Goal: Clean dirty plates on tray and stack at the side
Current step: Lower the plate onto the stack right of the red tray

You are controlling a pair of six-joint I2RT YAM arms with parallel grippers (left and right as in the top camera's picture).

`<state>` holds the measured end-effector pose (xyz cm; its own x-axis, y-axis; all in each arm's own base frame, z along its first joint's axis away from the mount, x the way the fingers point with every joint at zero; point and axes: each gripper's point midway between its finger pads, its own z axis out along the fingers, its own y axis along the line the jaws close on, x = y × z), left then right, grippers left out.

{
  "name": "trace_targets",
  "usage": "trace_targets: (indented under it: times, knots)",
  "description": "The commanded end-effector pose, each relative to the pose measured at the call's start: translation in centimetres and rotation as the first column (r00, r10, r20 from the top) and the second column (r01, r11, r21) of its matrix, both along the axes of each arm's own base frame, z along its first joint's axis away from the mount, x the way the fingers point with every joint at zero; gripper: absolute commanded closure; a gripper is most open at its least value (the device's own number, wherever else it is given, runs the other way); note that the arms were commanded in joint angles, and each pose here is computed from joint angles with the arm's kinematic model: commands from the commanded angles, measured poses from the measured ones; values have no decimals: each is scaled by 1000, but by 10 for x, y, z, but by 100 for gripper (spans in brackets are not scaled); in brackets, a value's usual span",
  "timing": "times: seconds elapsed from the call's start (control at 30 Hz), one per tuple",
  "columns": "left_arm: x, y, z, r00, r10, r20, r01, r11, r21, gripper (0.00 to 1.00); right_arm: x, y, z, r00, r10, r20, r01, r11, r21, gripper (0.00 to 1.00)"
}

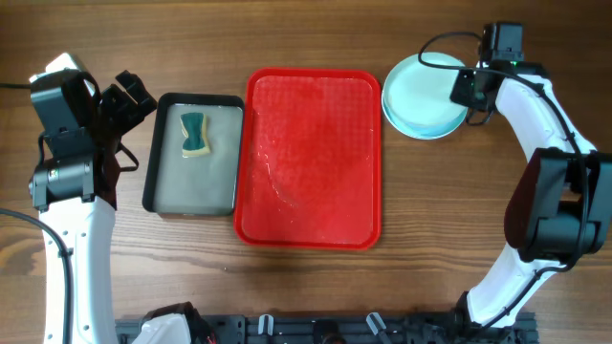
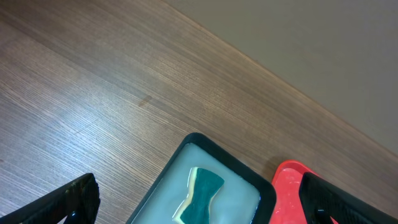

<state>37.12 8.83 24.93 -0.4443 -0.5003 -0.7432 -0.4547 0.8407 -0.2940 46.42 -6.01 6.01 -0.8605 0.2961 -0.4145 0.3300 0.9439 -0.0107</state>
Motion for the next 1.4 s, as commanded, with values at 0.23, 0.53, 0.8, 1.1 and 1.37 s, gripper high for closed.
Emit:
trace_targets:
  times: [0.23,0.53,0.8,1.1,1.37]
  knots:
    - [0,2,2,1000,10,8,-10,1000,-7,0,-18,7,-17,996,-2,-91,4,1000,28,96]
    - [0,2,2,1000,10,8,-10,1000,-7,0,-27,7,-23,992,-1,-123,5,1000,30,90]
    - [0,2,2,1000,10,8,-10,1000,-7,0,-26,10,-23,993,6,-118,-1,999,43,78]
    - [0,2,2,1000,10,8,-10,1000,-7,0,-21,26,-22,991,98,-96,-86,990,115,41]
    - [0,2,2,1000,10,8,-10,1000,-7,0,-5,56,1,982,188,-10,-179,949,260,21]
